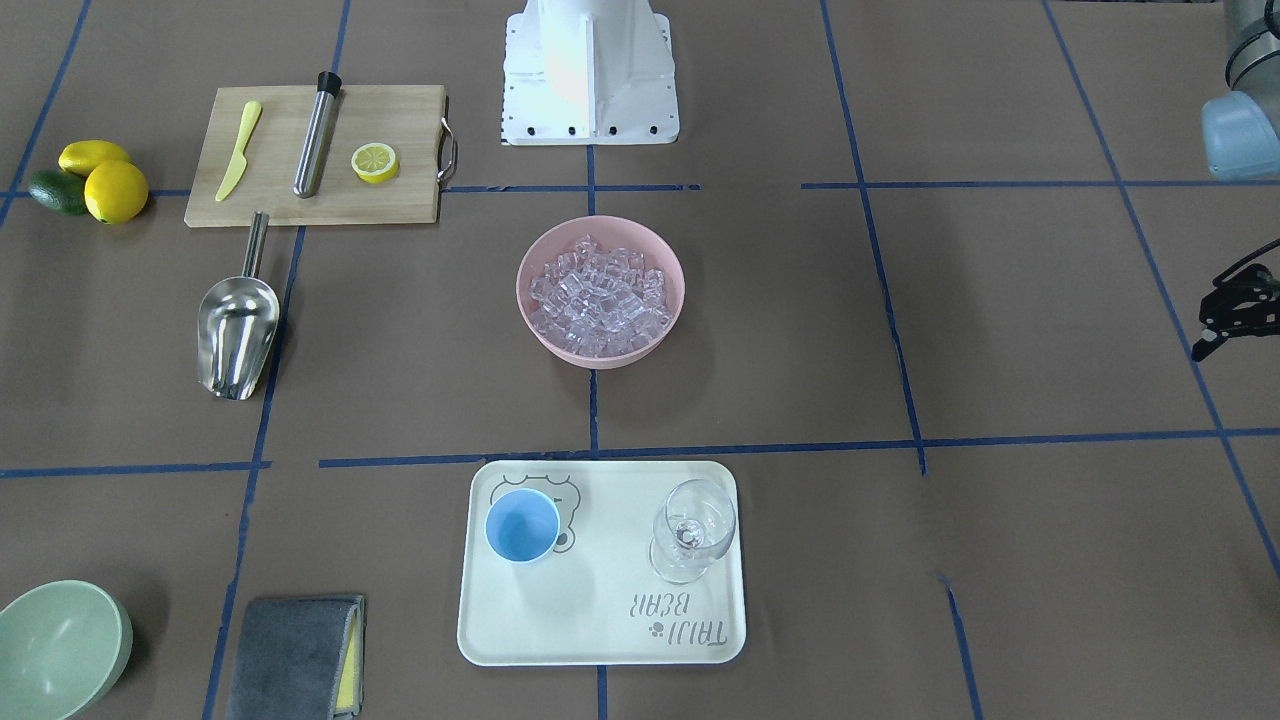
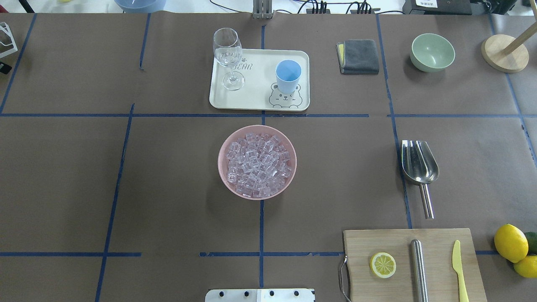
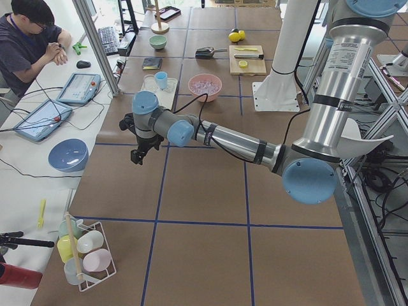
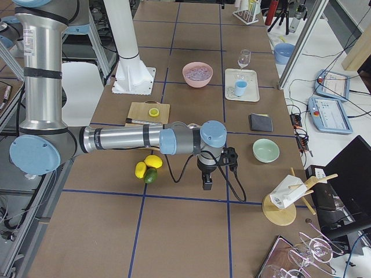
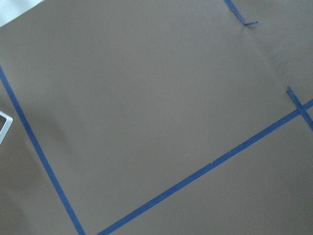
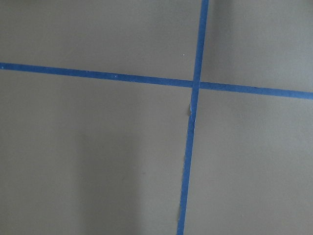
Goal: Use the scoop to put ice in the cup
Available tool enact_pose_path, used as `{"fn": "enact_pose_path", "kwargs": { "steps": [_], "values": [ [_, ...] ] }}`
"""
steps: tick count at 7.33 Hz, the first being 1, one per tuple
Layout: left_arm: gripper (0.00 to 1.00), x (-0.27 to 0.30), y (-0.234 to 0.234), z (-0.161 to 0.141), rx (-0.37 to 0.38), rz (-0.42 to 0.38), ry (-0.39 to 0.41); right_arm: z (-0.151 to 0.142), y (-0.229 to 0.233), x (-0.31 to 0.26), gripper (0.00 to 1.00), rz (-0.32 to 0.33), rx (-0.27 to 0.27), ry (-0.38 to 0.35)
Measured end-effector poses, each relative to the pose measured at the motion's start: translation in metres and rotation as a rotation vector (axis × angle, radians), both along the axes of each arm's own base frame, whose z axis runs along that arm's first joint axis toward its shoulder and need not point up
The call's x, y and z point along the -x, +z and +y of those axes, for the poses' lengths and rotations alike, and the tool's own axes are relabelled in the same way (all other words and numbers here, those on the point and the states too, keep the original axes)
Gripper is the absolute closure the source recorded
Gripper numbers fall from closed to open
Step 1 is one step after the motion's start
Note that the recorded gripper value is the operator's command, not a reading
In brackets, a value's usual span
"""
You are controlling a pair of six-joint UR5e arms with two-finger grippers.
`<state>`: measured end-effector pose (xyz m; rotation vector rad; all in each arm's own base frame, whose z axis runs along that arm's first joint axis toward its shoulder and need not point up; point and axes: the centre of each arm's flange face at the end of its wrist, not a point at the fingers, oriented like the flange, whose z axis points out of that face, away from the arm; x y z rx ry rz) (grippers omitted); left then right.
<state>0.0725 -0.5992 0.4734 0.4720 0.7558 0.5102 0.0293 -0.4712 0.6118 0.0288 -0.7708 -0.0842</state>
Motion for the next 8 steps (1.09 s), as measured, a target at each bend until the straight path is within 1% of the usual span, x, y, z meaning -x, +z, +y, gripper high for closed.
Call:
{"fn": "enact_pose_path", "kwargs": {
  "steps": [3,6,7,8],
  "values": [
    [0.00,-0.013,-0.027,0.000,-0.174,0.056,0.013,0.000,0.000,0.000,0.00,-0.001,0.000,0.000],
    [0.00,-0.045,-0.038,0.009,-0.263,0.102,0.053,0.000,0.000,0.000,0.00,0.000,0.000,0.000],
    [0.00,-0.058,-0.039,0.013,-0.286,0.113,0.076,0.000,0.000,0.000,0.00,0.000,0.001,0.000],
    [0.00,-0.085,-0.044,0.020,-0.326,0.131,0.123,0.000,0.000,0.000,0.00,0.000,0.002,0.001]
  ]
}}
